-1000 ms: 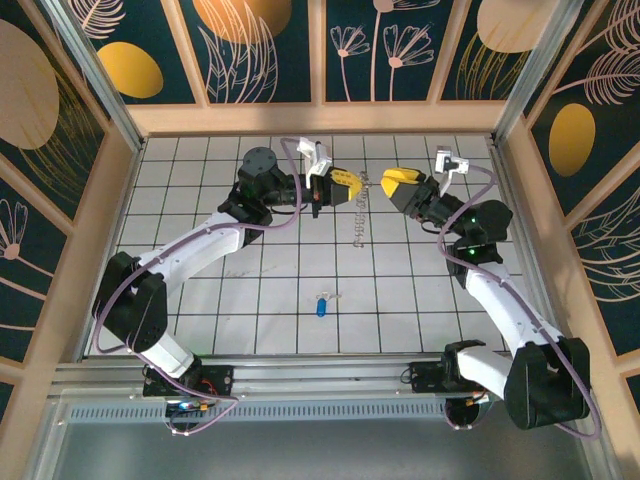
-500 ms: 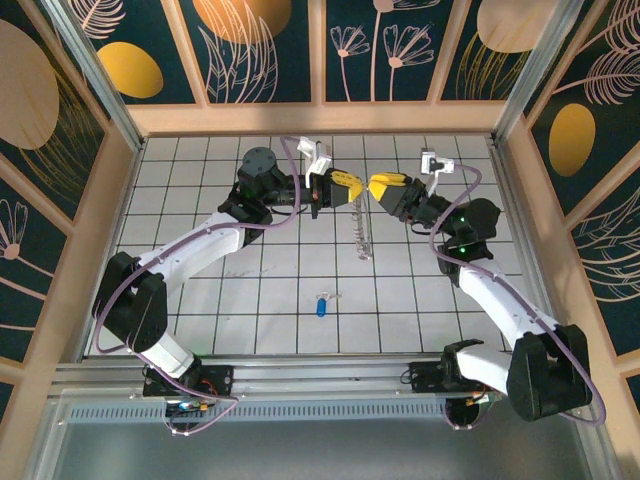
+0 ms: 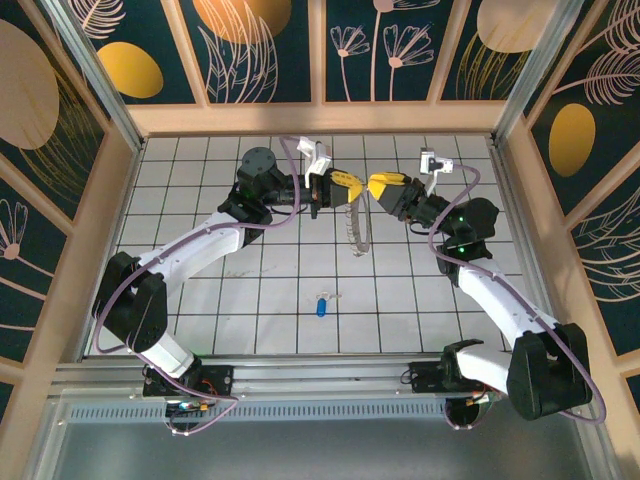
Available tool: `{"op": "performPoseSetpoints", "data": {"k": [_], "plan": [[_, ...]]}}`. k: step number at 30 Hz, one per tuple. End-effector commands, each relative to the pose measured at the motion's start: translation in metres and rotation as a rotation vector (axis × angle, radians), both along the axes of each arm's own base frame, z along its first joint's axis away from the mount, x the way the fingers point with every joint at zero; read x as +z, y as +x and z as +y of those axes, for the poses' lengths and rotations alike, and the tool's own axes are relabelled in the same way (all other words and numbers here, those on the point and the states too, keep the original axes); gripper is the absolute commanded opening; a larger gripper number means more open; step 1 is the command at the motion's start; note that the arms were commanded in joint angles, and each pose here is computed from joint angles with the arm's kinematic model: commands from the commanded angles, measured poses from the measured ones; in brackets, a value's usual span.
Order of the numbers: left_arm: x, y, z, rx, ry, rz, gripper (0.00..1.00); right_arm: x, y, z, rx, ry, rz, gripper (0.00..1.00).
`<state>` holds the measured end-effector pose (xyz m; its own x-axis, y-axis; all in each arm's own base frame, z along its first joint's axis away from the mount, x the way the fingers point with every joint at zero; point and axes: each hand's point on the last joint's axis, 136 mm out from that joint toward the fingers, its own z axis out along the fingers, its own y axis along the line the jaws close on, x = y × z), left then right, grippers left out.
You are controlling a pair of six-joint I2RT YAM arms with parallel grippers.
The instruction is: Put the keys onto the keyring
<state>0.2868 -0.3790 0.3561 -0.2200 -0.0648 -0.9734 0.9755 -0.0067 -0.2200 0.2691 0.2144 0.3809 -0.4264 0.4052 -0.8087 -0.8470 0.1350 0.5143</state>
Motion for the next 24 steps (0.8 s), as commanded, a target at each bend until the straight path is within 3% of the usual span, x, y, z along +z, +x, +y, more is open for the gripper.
{"op": "performPoseSetpoints", "data": {"k": [1,24], "plan": [[0.024,-0.012,0.005,-0.022,-0.052,-0.069,0.00,-0.001,0.001,0.001,-0.009,-0.003,-0.022,0.33],[0.027,-0.012,0.005,-0.023,-0.058,-0.086,0.00,-0.017,0.004,0.003,0.009,-0.028,0.004,0.33]]}}
